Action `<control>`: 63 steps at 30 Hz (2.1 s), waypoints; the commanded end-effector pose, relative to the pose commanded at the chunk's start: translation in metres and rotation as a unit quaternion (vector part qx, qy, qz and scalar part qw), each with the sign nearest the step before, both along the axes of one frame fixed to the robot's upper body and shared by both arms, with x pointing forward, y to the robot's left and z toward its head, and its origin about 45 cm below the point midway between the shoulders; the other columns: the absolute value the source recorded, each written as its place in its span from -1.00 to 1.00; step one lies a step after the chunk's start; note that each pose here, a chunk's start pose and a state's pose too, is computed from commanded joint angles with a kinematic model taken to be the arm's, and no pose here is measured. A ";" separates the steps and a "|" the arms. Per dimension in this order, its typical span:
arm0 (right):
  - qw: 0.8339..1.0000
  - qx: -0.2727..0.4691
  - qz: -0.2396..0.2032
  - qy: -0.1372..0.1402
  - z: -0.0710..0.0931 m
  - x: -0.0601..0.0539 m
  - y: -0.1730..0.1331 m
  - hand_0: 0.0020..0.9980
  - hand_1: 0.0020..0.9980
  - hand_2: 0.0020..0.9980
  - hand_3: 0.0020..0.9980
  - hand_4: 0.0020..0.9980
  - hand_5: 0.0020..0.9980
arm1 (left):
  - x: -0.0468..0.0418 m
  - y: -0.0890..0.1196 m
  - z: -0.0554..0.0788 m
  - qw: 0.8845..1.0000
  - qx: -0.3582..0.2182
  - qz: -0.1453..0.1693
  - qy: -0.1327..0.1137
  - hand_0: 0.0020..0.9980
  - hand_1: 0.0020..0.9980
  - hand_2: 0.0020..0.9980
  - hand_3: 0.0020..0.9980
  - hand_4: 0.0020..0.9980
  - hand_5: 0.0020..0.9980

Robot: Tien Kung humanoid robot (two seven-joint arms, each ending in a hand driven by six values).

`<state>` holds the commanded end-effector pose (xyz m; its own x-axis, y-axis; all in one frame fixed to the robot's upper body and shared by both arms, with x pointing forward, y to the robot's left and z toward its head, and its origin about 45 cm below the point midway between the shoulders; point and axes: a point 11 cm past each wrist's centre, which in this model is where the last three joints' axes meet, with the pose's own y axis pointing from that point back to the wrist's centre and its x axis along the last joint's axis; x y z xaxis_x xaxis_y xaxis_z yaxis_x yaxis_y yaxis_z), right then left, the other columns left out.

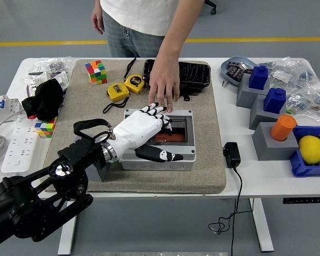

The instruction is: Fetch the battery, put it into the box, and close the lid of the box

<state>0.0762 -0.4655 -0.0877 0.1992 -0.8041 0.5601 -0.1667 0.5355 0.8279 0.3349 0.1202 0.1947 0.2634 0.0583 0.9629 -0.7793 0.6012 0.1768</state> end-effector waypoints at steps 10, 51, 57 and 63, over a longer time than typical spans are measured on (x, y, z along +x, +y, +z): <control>1.000 0.001 -0.001 -0.001 0.000 0.001 0.001 0.80 0.56 0.54 0.59 1.00 1.00 | -0.0067 -0.006 0.059 0.990 -0.137 -0.001 -0.015 1.00 0.92 0.61 0.16 1.00 1.00; 1.000 0.007 -0.004 0.001 -0.003 -0.004 0.005 0.76 0.55 0.54 0.59 1.00 1.00 | -0.0079 0.258 0.041 0.800 -0.441 0.406 -0.026 1.00 1.00 1.00 0.92 1.00 1.00; 1.000 0.007 -0.005 0.005 -0.004 -0.008 0.006 0.77 0.54 0.54 0.59 1.00 1.00 | -0.0113 0.254 0.026 0.744 -0.537 0.398 0.026 1.00 1.00 0.94 0.83 1.00 1.00; 1.000 0.007 -0.006 0.003 -0.004 -0.007 0.006 0.77 0.55 0.54 0.59 1.00 1.00 | -0.0117 0.254 0.026 0.735 -0.547 0.399 0.026 1.00 1.00 0.92 0.83 1.00 1.00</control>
<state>0.0694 -0.4591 -0.0917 0.1936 -0.8146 0.5468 -0.1550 0.5249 0.8369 0.3232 0.3745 0.2202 -0.2408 0.9465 0.2147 -0.9703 -0.2400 -0.0302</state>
